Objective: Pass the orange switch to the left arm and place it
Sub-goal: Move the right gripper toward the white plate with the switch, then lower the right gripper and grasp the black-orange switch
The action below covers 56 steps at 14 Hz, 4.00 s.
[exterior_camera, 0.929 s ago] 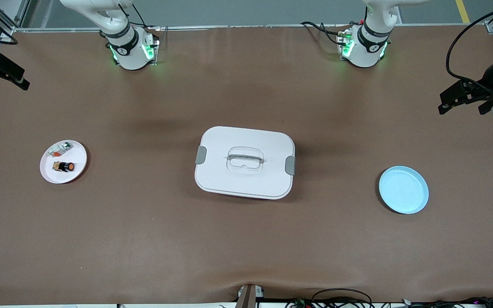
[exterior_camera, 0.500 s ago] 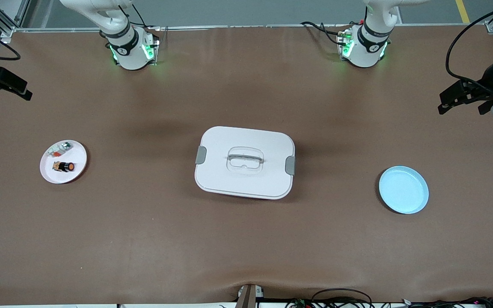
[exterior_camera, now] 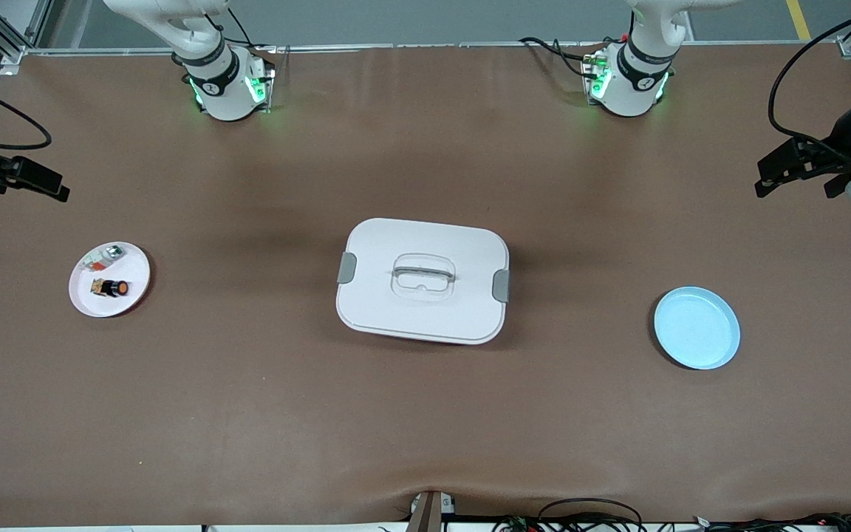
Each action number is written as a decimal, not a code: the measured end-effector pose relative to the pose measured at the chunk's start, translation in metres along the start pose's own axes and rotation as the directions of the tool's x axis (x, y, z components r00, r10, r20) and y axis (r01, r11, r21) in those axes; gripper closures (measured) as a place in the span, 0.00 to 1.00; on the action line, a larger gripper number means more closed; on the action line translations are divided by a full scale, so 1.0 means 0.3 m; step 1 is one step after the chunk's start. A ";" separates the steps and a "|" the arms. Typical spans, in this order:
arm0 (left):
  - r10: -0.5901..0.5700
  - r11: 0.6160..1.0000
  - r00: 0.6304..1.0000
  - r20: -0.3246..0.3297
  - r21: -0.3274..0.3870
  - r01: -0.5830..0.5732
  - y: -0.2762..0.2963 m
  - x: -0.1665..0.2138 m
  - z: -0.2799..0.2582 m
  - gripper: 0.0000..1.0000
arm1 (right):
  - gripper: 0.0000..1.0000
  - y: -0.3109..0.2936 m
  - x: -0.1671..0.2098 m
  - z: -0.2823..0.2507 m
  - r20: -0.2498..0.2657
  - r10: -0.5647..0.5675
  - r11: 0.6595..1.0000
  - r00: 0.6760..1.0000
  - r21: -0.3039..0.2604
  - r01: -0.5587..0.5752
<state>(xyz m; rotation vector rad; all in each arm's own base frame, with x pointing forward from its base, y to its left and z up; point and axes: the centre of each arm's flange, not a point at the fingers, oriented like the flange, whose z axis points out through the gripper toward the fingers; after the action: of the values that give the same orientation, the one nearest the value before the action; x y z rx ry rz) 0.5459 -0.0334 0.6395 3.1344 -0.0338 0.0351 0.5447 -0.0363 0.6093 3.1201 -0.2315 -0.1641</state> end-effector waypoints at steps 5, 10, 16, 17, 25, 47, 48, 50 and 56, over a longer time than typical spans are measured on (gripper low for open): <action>-0.003 1.000 1.000 0.002 0.000 0.003 -0.006 0.001 0.003 0.00 | 0.00 0.062 0.169 0.257 0.105 0.031 0.999 0.994 -0.012 -0.030; -0.004 1.000 1.000 0.002 0.000 0.004 -0.008 0.001 0.003 0.00 | 0.00 0.147 0.208 0.283 0.102 0.013 1.000 0.995 -0.005 -0.013; -0.006 1.000 1.000 0.005 0.000 0.006 -0.011 0.004 0.009 0.00 | 0.00 0.235 0.272 0.453 0.091 0.044 0.999 0.995 -0.005 -0.043; -0.006 1.000 1.000 0.006 0.000 0.006 -0.011 0.005 0.010 0.00 | 0.00 0.254 0.280 0.498 0.089 0.031 1.000 0.996 -0.007 -0.031; -0.006 1.000 1.000 0.007 0.000 0.006 -0.011 0.005 0.012 0.00 | 0.00 0.415 0.315 0.825 0.003 -0.083 0.996 0.997 -0.016 0.083; -0.002 1.000 1.000 -0.003 -0.001 0.002 -0.004 0.006 -0.003 0.00 | 0.00 0.556 0.305 1.381 -0.004 -0.147 0.989 0.989 -0.021 0.147; -0.002 1.000 1.000 -0.003 -0.001 0.002 -0.004 0.006 -0.003 0.00 | 0.00 0.557 0.300 1.389 -0.008 -0.146 0.989 0.989 -0.022 0.146; -0.002 1.000 1.000 -0.003 -0.001 0.002 -0.004 0.006 -0.004 0.00 | 0.00 0.560 0.284 1.411 -0.015 -0.143 0.989 0.990 -0.023 0.143; -0.002 1.000 1.000 -0.003 -0.001 0.002 -0.004 0.006 -0.004 0.00 | 0.07 0.558 0.272 1.426 -0.010 -0.143 0.990 0.990 -0.020 0.142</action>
<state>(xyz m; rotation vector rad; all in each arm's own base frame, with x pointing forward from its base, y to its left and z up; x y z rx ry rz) 0.5476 -0.0324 0.6406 3.1338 -0.0310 0.0401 0.5555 -0.2143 0.1782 3.1166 -0.0065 -0.1479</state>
